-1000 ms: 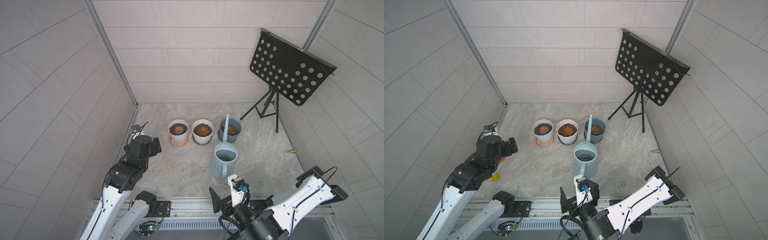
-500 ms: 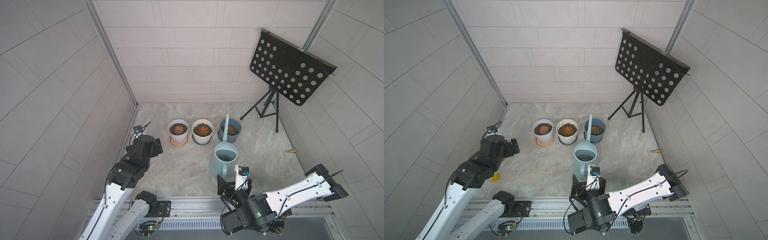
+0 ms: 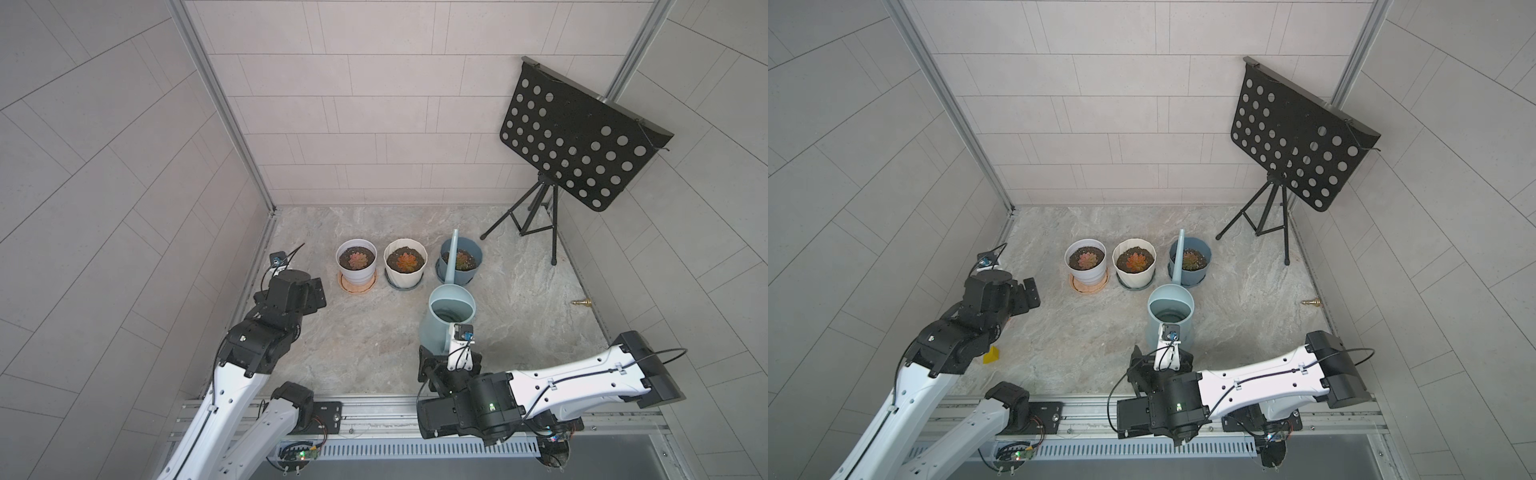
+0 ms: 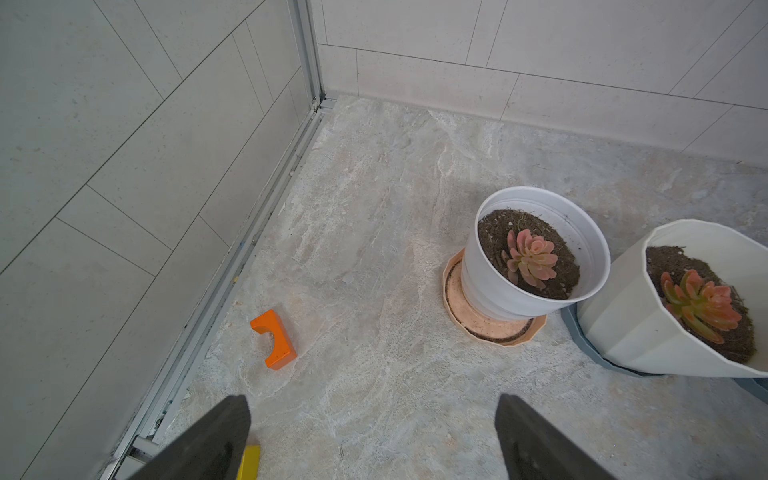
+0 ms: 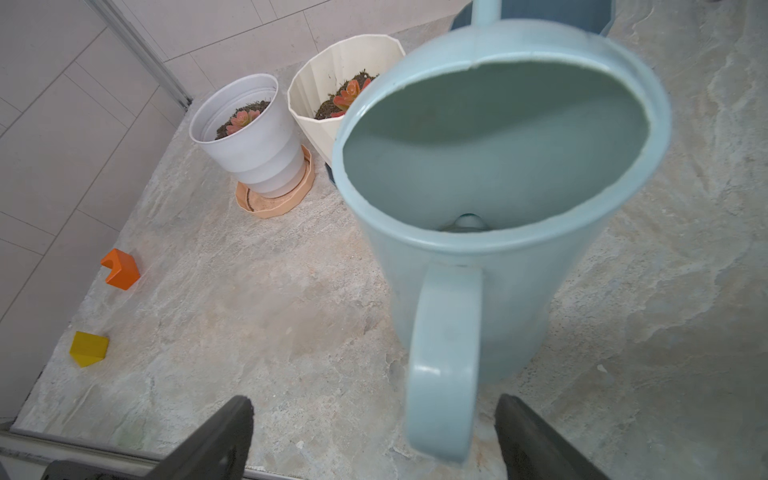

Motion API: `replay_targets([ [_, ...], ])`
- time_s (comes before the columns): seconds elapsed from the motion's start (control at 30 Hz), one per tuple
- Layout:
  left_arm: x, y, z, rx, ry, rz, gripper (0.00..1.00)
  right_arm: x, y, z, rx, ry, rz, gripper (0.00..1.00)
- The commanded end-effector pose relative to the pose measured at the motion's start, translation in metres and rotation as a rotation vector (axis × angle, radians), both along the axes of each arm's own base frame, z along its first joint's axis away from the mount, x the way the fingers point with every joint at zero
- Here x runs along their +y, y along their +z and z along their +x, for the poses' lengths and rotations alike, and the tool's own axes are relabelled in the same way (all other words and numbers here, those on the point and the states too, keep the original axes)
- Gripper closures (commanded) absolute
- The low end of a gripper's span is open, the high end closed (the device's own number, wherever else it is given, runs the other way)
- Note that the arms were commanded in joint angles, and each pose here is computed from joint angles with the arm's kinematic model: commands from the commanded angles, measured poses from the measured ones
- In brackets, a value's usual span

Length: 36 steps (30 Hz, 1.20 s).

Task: Water the succulent around the soil edge
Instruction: Pick up the watering can from the center of the board.

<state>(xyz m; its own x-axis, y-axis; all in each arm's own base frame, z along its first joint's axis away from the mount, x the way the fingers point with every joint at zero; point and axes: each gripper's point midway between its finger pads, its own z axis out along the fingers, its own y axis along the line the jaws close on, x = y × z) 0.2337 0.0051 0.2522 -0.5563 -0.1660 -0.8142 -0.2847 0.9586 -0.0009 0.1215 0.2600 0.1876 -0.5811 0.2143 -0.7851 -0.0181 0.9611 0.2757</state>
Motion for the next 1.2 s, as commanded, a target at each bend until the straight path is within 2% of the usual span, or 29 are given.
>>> replay_targets([
  [0.0,0.001,-0.005,0.003,0.003,0.010,-0.004,0.00,-0.011,0.003,0.007,-0.019,0.006,-0.118,0.07],
  [0.2,-0.002,-0.011,0.005,0.013,0.003,-0.020,0.01,-0.023,0.002,0.013,-0.027,-0.019,-0.151,0.17],
  [0.4,0.000,-0.014,0.006,0.016,0.014,-0.021,0.02,-0.030,-0.003,0.019,-0.028,-0.034,-0.163,0.45],
  [0.53,0.002,-0.014,0.005,0.016,0.022,-0.016,0.02,-0.027,-0.015,0.018,-0.010,-0.011,-0.161,0.48],
  [0.6,0.002,-0.015,0.005,0.018,0.022,-0.014,0.02,-0.032,-0.019,0.027,-0.001,-0.044,-0.171,0.50],
  [0.77,0.002,-0.014,0.006,0.015,0.024,-0.017,0.02,-0.037,-0.016,0.032,-0.020,-0.042,-0.195,0.68],
  [0.9,0.002,-0.013,0.006,0.012,0.024,-0.020,0.02,-0.041,-0.003,0.033,-0.047,-0.019,-0.212,0.87],
  [0.97,0.002,-0.013,0.006,0.013,0.022,-0.020,0.02,-0.039,0.007,0.032,-0.055,0.016,-0.221,1.00],
  [1.07,0.001,-0.011,0.006,0.011,0.017,-0.018,0.02,-0.039,0.030,0.027,-0.087,0.081,-0.242,1.00],
  [1.17,0.002,-0.006,0.006,0.007,0.016,-0.008,0.03,-0.052,0.068,0.015,-0.138,0.154,-0.288,1.00],
])
